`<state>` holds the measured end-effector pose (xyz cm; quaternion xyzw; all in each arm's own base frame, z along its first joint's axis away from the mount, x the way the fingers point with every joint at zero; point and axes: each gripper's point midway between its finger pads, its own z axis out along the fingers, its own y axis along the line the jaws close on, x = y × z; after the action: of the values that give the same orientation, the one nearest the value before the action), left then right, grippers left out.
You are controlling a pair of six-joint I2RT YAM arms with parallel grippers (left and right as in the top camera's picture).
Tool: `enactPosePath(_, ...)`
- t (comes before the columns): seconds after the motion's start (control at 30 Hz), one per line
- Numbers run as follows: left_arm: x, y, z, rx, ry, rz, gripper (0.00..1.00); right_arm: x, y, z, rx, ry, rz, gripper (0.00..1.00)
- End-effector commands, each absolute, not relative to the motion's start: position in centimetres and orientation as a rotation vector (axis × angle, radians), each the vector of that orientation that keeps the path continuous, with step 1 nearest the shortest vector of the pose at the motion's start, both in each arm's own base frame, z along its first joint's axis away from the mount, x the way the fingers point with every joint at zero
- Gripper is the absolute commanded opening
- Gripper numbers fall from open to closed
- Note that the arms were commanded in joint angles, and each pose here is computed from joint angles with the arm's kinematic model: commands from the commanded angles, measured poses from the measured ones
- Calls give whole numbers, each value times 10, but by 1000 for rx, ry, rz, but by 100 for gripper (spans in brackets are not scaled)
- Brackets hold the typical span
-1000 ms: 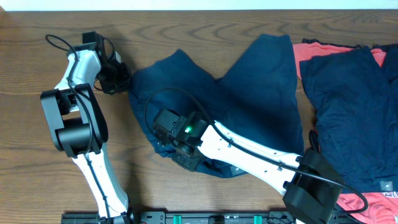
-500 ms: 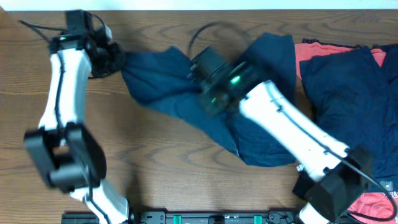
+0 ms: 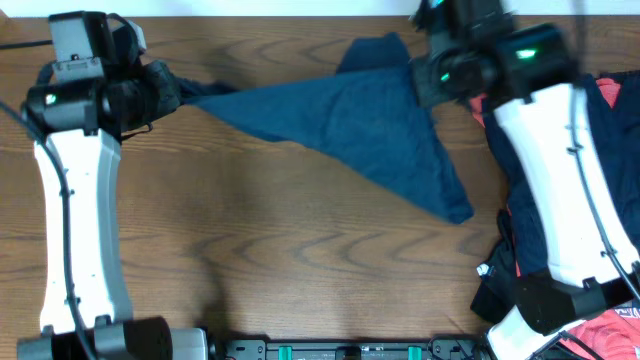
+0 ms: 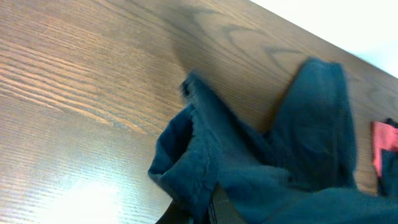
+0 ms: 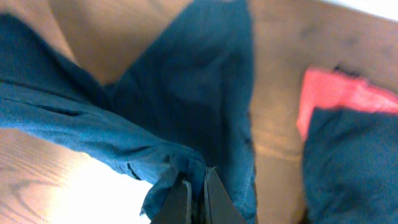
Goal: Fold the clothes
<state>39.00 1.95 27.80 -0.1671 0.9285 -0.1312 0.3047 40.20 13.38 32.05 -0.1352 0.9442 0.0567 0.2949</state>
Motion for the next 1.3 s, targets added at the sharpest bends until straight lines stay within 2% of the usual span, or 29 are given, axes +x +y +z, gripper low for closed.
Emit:
enactPosePath(0.0,377,25,303,-463,2395,-317,6,396,115,381,-388,2354,84,1)
enactPosePath(0.17,356,17,331,-428,2330,-342,6,373,106,421,-382,2282,76,1)
enactPosePath(0.4,311,10,376,-388,2219,-334,6,342,113,431,-409,2292,97,1)
enactPosePath(0.6,268,5,415,-348,2078,-314,6,341,125,448,-429,2198,-66,1)
enactPosePath(0.83,230,6,439,-338,1972,-269,6,339,143,472,-426,2079,-108,1)
enactPosePath(1.03,221,5,444,-325,1947,-260,6,338,142,496,-388,1987,-145,1)
enactPosePath(1.27,232,10,467,-285,1853,-222,6,351,126,543,-291,1807,-259,1)
